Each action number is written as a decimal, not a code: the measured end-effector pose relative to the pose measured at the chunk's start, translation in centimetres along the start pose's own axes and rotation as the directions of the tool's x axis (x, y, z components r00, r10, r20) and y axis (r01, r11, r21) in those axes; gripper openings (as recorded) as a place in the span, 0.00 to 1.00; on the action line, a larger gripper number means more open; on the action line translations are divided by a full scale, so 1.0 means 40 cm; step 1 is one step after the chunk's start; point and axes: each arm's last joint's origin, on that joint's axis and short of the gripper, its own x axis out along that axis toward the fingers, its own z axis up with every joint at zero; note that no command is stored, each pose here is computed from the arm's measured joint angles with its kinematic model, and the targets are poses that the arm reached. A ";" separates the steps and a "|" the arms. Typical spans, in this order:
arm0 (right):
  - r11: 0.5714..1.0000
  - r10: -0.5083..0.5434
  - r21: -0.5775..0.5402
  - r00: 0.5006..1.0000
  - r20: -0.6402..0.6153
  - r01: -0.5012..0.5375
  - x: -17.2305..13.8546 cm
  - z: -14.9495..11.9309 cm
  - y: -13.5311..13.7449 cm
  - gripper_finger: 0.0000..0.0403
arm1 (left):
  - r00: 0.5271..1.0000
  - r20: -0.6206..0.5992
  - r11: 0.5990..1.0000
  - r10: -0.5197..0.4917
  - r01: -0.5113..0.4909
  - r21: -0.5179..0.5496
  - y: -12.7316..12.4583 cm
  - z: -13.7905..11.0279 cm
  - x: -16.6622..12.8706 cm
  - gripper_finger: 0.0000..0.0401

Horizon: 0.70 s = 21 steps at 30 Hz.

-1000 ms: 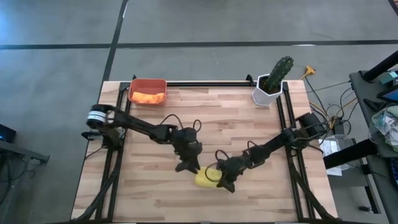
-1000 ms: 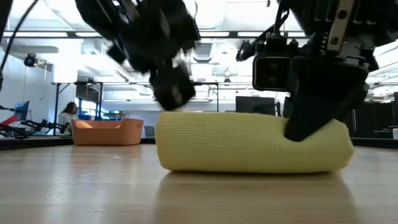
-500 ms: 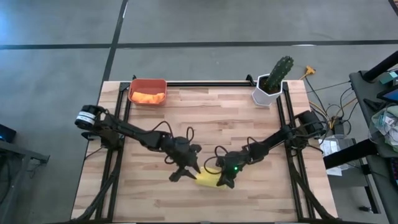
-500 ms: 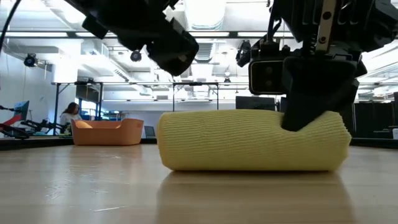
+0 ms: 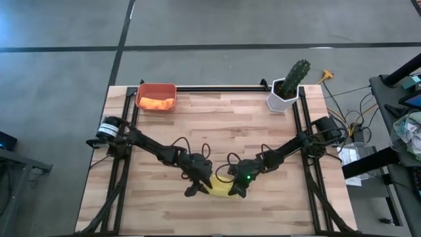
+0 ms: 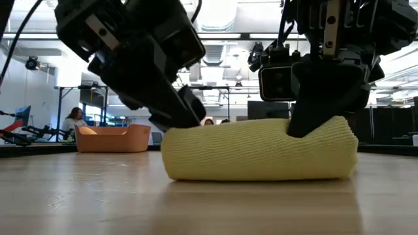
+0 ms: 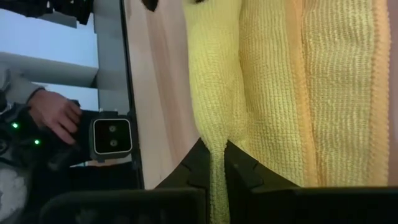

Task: Roll microfiber towels into tight, uniform cylinder then place into a basket
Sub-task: Roll the yellow towel

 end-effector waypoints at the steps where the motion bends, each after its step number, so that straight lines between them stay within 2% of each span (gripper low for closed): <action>1: 1.000 -0.002 0.001 1.000 0.001 0.002 0.000 0.000 0.000 0.03 | 1.000 0.000 1.000 0.000 0.000 -0.014 0.000 -0.003 0.001 0.33; 8: 1.000 -0.002 0.002 1.000 0.005 0.002 0.000 0.000 0.000 0.03 | 0.997 0.014 0.996 0.078 -0.077 -0.052 0.006 -0.006 0.004 0.33; 14: 1.000 -0.003 -0.005 1.000 0.007 0.003 -0.001 -0.002 0.002 0.03 | 0.987 0.087 0.990 0.135 -0.133 -0.037 -0.008 0.026 -0.022 0.33; 18: 1.000 -0.005 -0.019 1.000 0.005 0.005 0.000 -0.003 0.002 0.03 | 0.988 0.082 0.991 0.129 -0.127 -0.029 -0.013 0.026 -0.024 0.35; 21: 1.000 -0.005 -0.028 1.000 0.003 0.005 -0.001 -0.003 0.002 0.03 | 0.995 0.051 0.996 0.082 -0.081 -0.025 -0.020 0.017 -0.021 0.41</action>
